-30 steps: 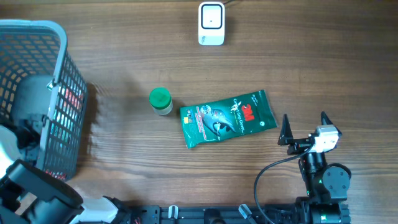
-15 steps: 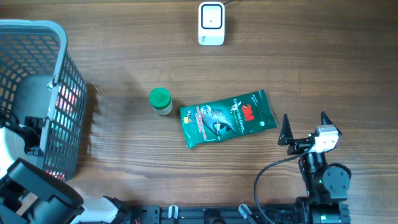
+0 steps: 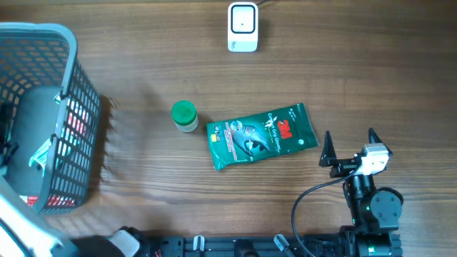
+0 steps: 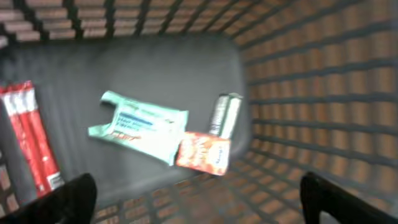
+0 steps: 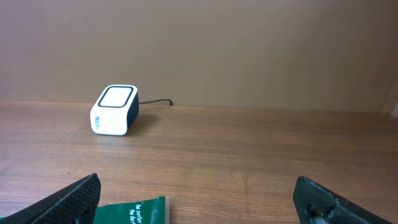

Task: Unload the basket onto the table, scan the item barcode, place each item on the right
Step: 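Reach the left gripper into the basket and grasp the light-green packet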

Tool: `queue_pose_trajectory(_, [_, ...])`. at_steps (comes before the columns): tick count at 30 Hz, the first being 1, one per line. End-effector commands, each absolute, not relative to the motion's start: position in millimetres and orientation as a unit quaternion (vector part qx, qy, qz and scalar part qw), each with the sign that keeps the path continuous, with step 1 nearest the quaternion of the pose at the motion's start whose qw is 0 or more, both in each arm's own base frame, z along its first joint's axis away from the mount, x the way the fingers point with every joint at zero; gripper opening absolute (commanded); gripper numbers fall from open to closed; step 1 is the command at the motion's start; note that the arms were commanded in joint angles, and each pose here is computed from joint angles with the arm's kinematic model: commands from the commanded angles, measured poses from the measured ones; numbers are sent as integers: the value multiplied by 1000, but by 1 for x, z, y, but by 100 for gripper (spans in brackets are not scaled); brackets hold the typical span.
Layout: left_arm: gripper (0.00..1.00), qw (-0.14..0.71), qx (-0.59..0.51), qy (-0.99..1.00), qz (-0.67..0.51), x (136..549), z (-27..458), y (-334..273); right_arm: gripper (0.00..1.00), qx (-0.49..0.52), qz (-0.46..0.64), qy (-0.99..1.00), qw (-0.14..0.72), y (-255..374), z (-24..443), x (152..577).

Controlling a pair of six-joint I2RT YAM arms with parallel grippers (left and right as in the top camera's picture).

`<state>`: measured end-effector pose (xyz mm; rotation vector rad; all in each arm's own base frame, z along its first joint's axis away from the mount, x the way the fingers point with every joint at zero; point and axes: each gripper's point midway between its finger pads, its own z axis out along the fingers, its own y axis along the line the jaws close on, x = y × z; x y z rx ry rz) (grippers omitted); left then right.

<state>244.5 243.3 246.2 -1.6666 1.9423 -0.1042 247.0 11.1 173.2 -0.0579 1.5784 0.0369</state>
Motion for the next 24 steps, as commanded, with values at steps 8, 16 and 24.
queue_pose_trajectory(8, [80, -6, -688, 725, -27, 227, 76, 251, 100, -27, 10, 707, 707, 10, 175, 247])
queue_pose_trajectory(16, [85, -10, -686, 727, 25, 211, 33, 260, 100, -27, 10, 707, 707, 10, 175, 247])
queue_pose_trajectory(24, [4, 3, -684, 728, -48, 218, -14, 227, 100, -28, 10, 707, 707, 10, 175, 247])
